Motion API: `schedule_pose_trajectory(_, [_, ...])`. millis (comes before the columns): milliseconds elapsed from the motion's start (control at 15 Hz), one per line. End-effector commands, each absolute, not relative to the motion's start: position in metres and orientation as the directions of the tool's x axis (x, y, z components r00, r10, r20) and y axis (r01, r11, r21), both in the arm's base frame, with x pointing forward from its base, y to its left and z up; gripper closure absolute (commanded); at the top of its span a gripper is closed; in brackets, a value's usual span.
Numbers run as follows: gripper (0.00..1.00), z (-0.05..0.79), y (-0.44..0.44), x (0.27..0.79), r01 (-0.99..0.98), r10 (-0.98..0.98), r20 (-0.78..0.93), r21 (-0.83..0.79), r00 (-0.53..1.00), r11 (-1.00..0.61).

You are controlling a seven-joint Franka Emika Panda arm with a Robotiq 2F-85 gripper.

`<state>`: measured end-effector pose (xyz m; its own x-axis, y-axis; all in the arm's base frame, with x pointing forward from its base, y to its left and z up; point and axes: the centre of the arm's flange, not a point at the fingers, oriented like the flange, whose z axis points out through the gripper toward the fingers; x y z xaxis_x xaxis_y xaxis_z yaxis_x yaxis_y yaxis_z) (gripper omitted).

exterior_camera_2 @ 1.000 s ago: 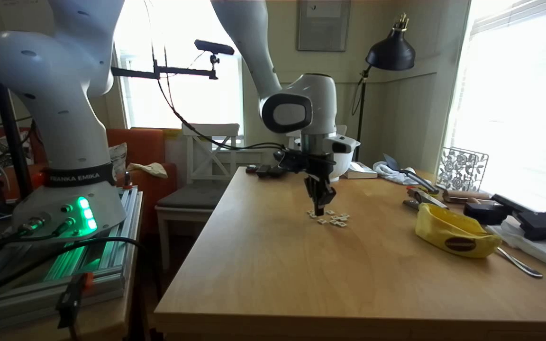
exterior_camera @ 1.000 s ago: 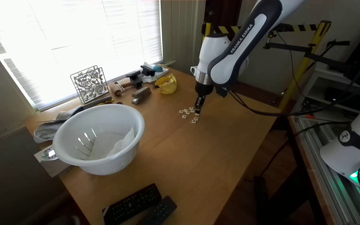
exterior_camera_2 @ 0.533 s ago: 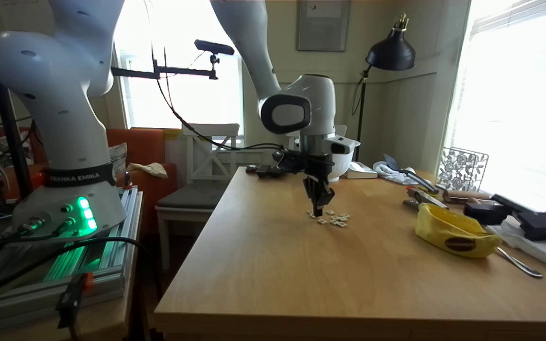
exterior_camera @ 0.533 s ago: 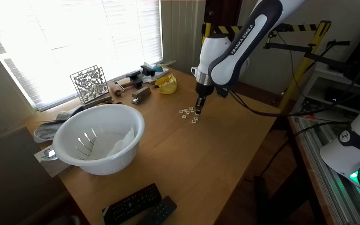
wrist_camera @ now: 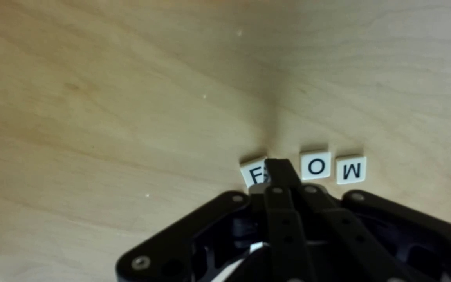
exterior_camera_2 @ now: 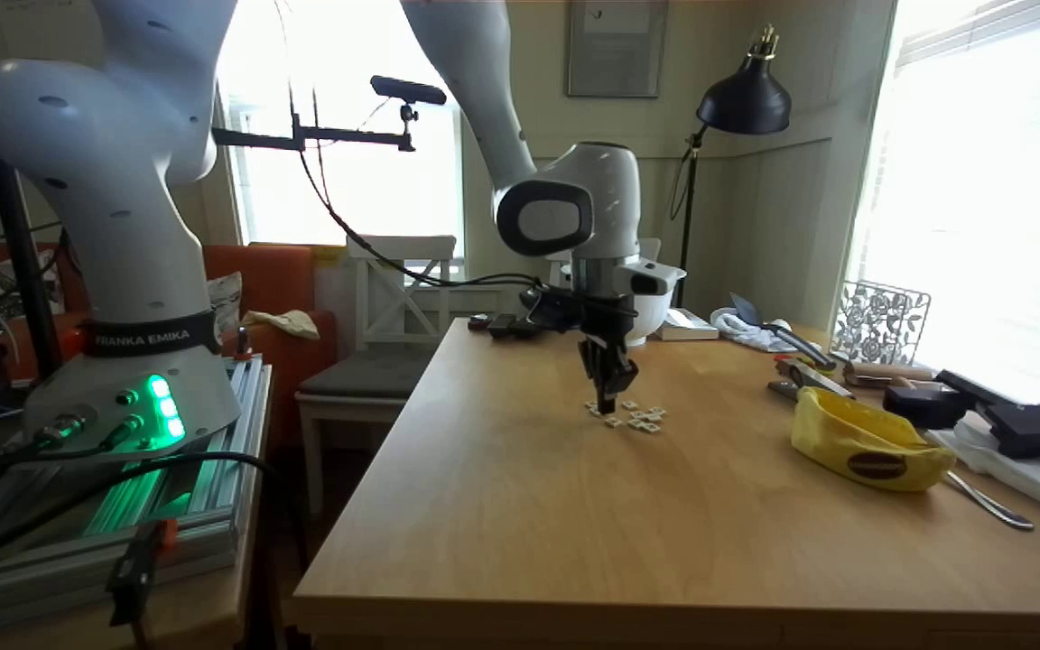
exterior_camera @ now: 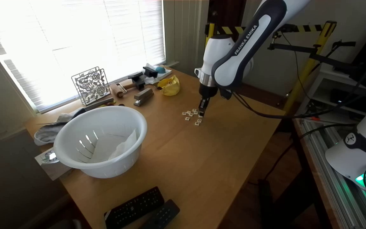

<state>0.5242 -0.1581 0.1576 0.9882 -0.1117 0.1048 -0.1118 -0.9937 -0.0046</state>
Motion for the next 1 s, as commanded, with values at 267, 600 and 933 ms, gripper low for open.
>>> schedule_pose_trajectory(267, [1.0,0.143,-0.169,0.533,-0.132,-0.134,0.103,-0.026,0.986,-0.991])
schedule_pose_trajectory(600, [1.0,0.138,-0.179,0.539,-0.157,-0.158,0.097,-0.015,0.983,-0.987])
schedule_pose_trajectory(933, [1.0,0.139,-0.199,0.536,-0.189,-0.187,0.091,0.012,0.978,-0.982])
